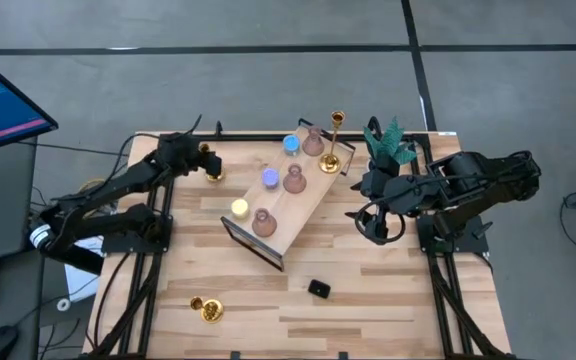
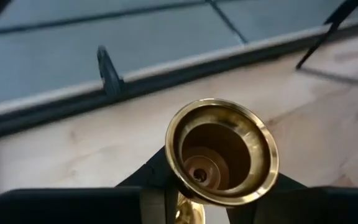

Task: Pick & Place candle stick holders
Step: Put the top candle holder on the shelf

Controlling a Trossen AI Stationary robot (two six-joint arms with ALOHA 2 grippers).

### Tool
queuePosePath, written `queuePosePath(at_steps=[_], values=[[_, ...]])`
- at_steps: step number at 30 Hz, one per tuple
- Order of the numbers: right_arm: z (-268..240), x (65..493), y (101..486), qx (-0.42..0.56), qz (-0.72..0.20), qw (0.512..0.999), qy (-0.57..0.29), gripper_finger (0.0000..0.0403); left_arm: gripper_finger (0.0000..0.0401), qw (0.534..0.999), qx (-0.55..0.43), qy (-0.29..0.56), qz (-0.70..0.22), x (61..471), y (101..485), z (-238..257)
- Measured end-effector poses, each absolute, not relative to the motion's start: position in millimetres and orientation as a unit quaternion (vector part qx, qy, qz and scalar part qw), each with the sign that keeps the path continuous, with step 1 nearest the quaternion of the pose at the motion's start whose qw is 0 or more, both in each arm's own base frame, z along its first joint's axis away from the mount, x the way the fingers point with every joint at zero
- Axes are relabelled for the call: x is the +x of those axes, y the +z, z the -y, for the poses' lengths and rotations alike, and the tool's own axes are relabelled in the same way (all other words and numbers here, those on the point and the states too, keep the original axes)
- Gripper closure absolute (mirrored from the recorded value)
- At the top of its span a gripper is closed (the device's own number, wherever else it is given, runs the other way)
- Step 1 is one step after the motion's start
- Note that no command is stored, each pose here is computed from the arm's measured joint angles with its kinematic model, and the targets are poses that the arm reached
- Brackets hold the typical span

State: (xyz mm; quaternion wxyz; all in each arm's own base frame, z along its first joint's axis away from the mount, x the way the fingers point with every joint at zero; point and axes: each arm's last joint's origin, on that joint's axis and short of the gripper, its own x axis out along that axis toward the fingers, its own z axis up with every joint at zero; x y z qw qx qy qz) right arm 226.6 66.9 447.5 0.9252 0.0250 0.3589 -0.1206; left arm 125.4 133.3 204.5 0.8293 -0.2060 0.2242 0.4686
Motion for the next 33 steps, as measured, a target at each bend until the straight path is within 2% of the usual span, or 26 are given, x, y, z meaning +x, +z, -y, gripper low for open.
queuePosePath(at_steps=[6,15,20,24,29,33], values=[[-68.5,226.2,447.5,0.025,-0.359,0.926,-0.118,0.0111,0.0315,0.841,-0.198,0.481,-0.150,116.5,230.4,-125.2],[-68.5,226.5,447.8,0.025,-0.357,0.926,-0.118,0.0111,0.0315,0.872,-0.140,0.466,0.053,98.1,346.7,-104.9],[-68.6,226.8,448.2,0.025,-0.355,0.927,-0.117,0.0111,0.0315,0.921,-0.128,0.348,0.119,103.2,409.6,-84.1],[-68.6,227.0,448.4,0.025,-0.353,0.928,-0.118,0.0111,0.0315,0.949,-0.135,0.251,0.132,121.5,441.1,-68.2],[-68.6,227.0,448.4,0.026,-0.353,0.928,-0.119,0.0111,0.0315,0.972,-0.141,0.161,0.100,163.8,457.1,-51.4],[-68.8,227.6,448.9,0.028,-0.349,0.929,-0.118,0.0111,0.0315,0.982,-0.148,0.103,0.056,209.6,455.0,-36.1]])
